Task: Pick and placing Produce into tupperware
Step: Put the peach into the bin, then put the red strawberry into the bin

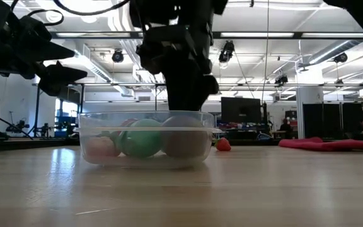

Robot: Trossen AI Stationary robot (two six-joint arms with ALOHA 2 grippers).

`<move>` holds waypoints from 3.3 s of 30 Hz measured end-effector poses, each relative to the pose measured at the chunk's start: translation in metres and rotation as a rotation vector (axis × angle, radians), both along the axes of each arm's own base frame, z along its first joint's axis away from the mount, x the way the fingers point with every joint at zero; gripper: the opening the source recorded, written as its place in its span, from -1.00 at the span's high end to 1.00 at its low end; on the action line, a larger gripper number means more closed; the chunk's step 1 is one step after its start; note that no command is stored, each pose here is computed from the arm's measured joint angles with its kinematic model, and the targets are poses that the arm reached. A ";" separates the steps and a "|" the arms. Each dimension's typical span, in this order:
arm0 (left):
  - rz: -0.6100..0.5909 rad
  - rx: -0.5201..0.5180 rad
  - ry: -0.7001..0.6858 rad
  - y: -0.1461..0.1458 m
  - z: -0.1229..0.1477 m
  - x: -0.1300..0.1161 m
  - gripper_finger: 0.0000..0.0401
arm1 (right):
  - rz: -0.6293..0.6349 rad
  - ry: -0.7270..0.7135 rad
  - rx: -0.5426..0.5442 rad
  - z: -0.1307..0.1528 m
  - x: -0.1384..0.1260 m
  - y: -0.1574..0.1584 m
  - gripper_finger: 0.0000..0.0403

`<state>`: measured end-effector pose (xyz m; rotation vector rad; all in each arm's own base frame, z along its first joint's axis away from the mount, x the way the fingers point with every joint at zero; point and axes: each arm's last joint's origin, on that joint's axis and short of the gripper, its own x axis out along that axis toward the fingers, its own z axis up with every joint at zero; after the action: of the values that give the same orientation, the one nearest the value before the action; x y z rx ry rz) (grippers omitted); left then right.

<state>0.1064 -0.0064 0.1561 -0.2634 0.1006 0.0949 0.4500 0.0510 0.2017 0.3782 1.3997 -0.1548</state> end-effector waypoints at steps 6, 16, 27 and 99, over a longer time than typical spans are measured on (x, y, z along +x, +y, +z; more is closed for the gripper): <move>0.000 0.000 0.000 0.000 0.000 0.000 -0.47 | -0.044 -0.081 -0.199 0.044 0.002 -0.021 -0.24; -0.001 0.000 0.002 0.000 0.000 0.000 -0.47 | -0.376 0.182 -0.156 0.026 -0.031 -0.137 -0.26; 0.015 0.002 -0.001 0.000 0.000 0.000 -0.47 | -0.457 0.260 -0.094 -0.019 -0.049 -0.168 -0.26; 0.074 0.012 0.020 0.002 -0.002 0.001 -0.47 | -0.320 -0.287 -0.028 0.054 0.012 -0.187 -0.28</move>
<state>0.1075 -0.0044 0.1543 -0.2547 0.1100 0.1714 0.4617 -0.1359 0.2557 0.5765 1.0472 -0.3673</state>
